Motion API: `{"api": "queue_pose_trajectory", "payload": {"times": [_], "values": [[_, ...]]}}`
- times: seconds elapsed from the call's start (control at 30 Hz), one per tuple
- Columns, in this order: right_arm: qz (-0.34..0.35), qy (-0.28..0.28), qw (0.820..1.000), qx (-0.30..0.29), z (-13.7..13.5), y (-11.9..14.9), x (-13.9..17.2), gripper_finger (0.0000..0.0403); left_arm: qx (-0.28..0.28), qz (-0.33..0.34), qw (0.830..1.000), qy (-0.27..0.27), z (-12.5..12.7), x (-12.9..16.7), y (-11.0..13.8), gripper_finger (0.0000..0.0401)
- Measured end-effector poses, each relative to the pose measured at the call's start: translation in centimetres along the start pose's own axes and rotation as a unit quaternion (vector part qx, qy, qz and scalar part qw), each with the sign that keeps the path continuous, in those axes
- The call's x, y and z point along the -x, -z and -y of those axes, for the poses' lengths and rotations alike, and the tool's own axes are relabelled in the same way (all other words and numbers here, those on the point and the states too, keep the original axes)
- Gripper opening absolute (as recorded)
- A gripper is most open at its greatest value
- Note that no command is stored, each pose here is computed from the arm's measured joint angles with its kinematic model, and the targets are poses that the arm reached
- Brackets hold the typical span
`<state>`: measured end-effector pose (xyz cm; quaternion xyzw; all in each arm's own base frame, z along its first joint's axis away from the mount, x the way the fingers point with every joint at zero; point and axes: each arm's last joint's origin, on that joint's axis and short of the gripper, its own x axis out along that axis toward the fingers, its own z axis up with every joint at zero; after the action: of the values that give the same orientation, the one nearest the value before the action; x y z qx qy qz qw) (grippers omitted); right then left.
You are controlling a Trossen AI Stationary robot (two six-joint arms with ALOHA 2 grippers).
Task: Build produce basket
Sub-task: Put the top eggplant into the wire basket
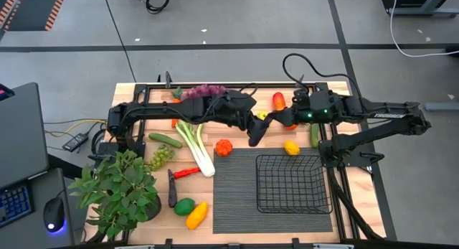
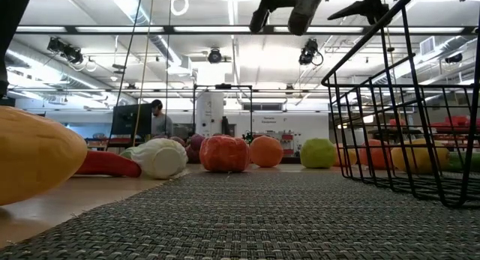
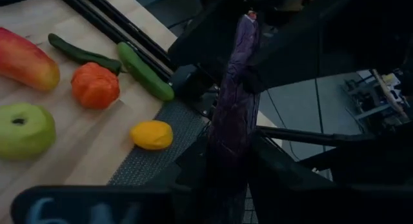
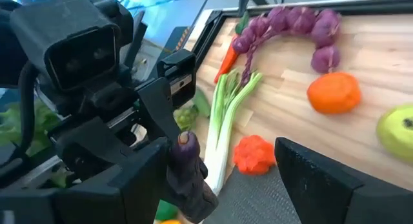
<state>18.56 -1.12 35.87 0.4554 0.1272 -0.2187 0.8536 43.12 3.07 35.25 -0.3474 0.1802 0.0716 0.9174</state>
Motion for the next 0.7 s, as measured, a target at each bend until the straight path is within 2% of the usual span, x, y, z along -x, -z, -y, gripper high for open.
{"api": "queue_pose_trajectory", "payload": {"times": [0.27,0.37,0.5,0.7], "values": [[-0.034,-0.019,0.999,-0.008,-0.3,0.5,-0.1,0.0287,-0.004,0.044,0.999,0.001,0.9,-0.2,0.3,0.0095],[-0.026,-0.015,1.0,-0.003,-0.4,0.7,-0.1,0.0277,-0.001,0.049,0.999,0.0,0.9,-0.2,0.2,0.0096],[-0.019,-0.014,1.0,0.006,-0.5,0.8,0.1,0.0237,0.009,0.048,0.999,0.001,1.0,-0.2,0.3,0.0095],[-0.026,-0.022,0.999,0.019,-0.7,1.0,0.1,0.0143,0.008,0.042,0.999,0.004,1.6,-0.3,0.9,0.0101]]}}
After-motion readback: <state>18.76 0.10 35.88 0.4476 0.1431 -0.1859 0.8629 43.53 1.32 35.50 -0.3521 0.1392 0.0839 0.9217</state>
